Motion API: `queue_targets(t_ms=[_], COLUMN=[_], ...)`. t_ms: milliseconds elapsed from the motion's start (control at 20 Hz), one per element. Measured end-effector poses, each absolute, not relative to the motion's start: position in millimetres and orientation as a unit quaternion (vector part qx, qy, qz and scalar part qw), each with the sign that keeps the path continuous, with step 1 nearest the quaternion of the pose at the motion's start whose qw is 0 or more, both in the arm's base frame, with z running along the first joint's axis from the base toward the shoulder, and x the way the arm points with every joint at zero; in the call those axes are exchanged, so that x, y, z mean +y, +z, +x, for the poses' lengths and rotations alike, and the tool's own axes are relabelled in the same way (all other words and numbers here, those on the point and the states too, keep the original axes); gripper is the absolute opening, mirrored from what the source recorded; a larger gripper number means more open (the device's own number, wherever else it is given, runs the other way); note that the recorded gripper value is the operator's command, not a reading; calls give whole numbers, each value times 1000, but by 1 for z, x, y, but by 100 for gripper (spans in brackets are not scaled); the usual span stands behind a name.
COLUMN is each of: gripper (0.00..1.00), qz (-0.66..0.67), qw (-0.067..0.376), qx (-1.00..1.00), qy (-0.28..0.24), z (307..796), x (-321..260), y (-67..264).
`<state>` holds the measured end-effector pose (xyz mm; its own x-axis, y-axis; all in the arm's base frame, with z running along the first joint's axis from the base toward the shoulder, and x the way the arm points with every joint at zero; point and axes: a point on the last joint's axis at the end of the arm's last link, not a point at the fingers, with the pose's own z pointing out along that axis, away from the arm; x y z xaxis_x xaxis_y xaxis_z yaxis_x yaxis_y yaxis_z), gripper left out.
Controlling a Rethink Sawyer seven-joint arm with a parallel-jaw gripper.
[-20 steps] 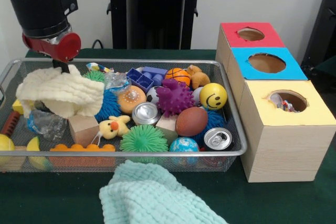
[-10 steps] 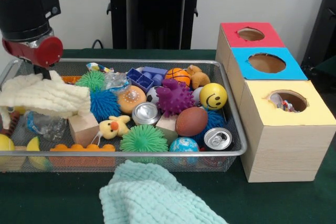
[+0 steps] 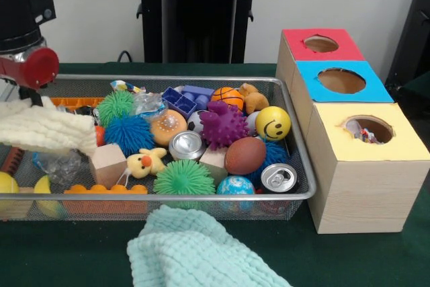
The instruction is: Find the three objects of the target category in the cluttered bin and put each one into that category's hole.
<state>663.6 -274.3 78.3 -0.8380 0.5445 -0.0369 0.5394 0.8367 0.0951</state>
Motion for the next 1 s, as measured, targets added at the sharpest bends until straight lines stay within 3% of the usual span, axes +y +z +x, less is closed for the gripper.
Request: queue_targets(t_ms=[200,900,1000], gripper=[0,0,0], qz=[281,268,268], qw=[30,7,5], qx=[958,963,963], qy=[38,19,18], z=[661,656,655], x=[-271,-212,-207], y=[96,230,238])
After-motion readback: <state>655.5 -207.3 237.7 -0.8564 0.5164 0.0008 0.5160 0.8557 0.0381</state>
